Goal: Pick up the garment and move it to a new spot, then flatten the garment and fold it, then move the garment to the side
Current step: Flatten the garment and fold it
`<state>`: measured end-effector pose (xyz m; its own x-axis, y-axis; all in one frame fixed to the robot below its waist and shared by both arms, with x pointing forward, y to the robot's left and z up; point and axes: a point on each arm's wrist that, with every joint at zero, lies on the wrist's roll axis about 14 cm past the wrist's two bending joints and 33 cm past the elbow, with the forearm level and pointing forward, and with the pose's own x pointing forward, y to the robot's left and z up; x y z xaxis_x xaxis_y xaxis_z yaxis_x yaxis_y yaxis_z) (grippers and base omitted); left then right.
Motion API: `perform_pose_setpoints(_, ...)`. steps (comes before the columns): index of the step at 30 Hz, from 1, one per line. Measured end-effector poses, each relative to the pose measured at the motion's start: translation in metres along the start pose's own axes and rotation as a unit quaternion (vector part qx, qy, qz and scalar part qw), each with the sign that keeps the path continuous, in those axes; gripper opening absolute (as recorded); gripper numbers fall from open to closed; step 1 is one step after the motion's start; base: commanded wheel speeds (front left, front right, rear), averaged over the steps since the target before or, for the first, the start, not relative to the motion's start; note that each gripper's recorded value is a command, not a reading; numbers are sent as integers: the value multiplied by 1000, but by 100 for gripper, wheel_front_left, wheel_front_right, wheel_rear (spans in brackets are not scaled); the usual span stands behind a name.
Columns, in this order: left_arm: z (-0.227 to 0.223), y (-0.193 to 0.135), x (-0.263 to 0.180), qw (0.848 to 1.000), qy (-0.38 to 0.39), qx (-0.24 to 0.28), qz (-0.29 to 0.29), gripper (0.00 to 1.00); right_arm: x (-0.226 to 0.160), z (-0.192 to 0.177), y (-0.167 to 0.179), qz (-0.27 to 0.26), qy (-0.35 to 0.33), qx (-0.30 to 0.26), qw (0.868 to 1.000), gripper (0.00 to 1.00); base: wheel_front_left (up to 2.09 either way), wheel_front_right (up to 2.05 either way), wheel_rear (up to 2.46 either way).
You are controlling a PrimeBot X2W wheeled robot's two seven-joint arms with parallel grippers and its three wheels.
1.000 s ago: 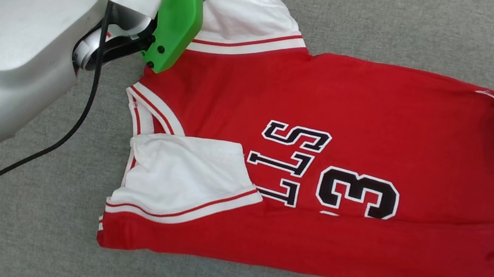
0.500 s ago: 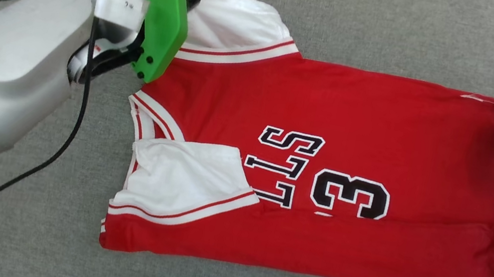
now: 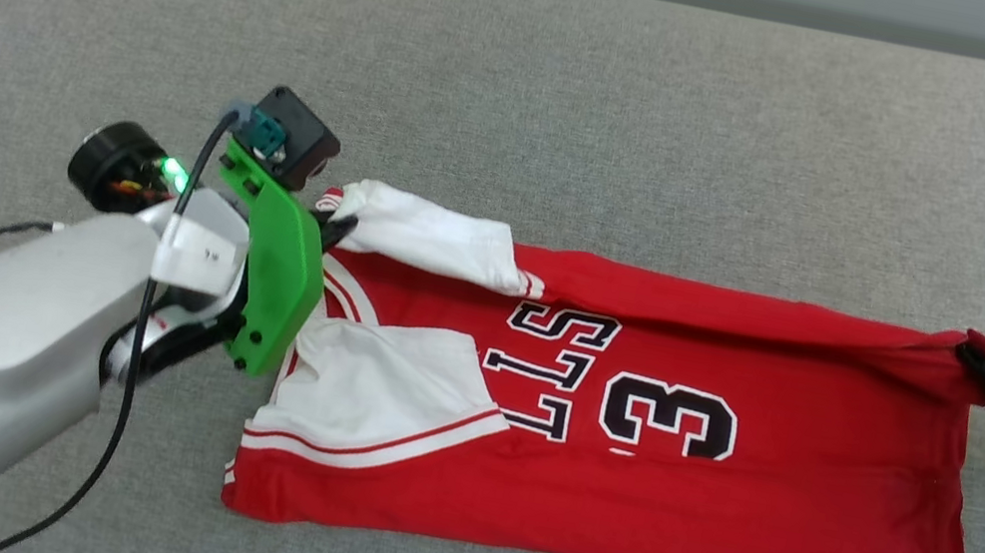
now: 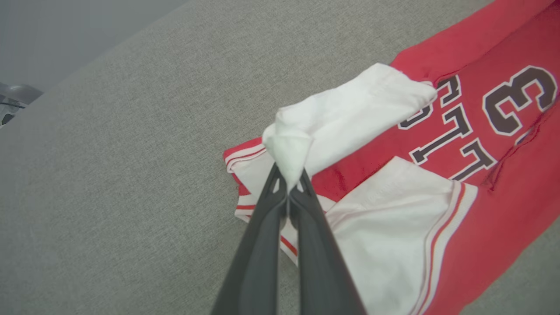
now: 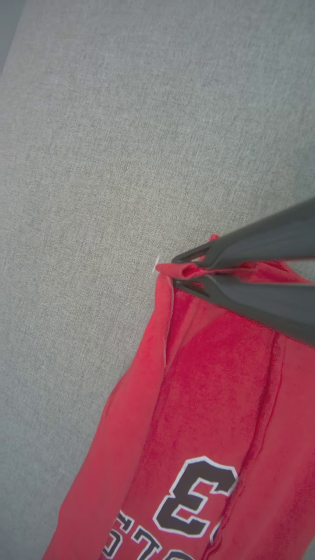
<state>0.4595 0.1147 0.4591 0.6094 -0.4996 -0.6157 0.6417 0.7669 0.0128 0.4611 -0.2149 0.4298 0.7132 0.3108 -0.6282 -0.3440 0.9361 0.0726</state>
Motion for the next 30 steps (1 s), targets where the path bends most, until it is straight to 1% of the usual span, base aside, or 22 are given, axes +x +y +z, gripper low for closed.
perform_pose_setpoints(7, -38, -27, -26, 999, 19, -27, -2, 0, -26, -28, 8, 6, 0, 13, 1000, 0, 0, 0, 0)
perform_pose_setpoints(9, -51, -35, -31, 999, 27, -44, -4, 0, -32, -38, 10, 7, 5, 20, 1000, 0, 0, 0, 0)
perform_pose_setpoints(10, -71, -45, -36, 997, 41, -61, -6, 0, -38, -53, 15, 10, 10, 29, 999, 0, 0, 0, 0)
perform_pose_setpoints(14, -96, -57, -37, 994, 67, -83, -11, 0, -41, -75, 20, 15, 31, 42, 999, 0, 0, 0, 0)
perform_pose_setpoints(19, -123, -63, -30, 989, 99, -105, -14, 0, -37, -108, 25, 18, 81, 62, 995, 0, 0, 0, 0)
perform_pose_setpoints(21, -126, -62, -26, 989, 97, -111, -11, 0, -34, -108, 25, 18, 82, 66, 994, 0, 0, 0, 0)
perform_pose_setpoints(22, -125, -61, -25, 989, 91, -113, -7, 9, -33, -107, 25, 18, 78, 71, 994, 18, 0, 0, 0)
perform_pose_setpoints(23, -122, -59, -23, 990, 81, -115, -1, 97, -33, -106, 26, 18, 76, 72, 994, 100, 0, 0, 0)
perform_pose_setpoints(24, -118, -54, -23, 991, 64, -119, 11, 100, -34, -104, 26, 18, 72, 73, 995, 100, 0, 0, 0)
perform_pose_setpoints(27, -109, -44, -27, 990, 22, -131, 41, 100, -39, -96, 28, 21, 61, 58, 996, 100, 0, 0, 0)
perform_pose_setpoints(30, -96, -29, -37, 989, -23, -124, 80, 100, -49, -84, 32, 30, 43, 88, 995, 100, 0, 0, 0)
